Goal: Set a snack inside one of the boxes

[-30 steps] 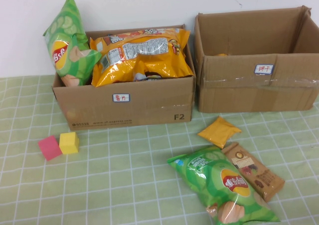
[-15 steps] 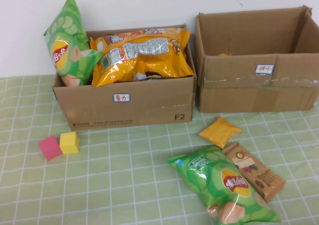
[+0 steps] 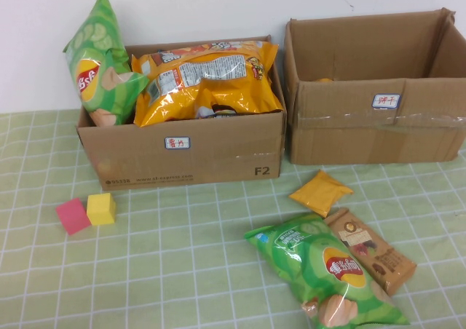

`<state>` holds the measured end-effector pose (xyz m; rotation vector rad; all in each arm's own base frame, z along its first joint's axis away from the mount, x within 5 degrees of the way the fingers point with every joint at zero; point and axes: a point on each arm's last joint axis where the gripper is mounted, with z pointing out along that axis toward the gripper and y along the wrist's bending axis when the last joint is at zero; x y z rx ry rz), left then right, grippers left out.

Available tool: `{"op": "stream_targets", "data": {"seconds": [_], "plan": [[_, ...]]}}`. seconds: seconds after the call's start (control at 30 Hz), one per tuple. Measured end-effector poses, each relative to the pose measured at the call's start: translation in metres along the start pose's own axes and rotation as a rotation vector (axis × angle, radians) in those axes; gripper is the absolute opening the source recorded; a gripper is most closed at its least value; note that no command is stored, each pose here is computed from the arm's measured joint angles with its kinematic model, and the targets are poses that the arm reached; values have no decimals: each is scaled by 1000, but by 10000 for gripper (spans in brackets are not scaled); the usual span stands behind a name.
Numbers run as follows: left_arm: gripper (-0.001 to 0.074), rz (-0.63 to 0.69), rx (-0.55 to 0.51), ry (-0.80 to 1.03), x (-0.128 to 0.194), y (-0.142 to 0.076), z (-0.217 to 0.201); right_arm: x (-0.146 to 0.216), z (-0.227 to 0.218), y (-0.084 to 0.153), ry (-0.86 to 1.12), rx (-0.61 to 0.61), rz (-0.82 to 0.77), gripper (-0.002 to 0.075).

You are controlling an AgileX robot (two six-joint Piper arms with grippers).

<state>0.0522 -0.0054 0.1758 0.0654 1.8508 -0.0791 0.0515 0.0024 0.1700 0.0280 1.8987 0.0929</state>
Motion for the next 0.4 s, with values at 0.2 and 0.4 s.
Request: {"op": "stream_targets", "data": {"seconds": [0.2, 0.4], "plan": [[0, 0, 0, 0, 0, 0, 0, 0, 0, 0, 2, 0, -1, -2], [-1, 0, 0, 0, 0, 0, 0, 0, 0, 0, 2, 0, -4, -2]]}}
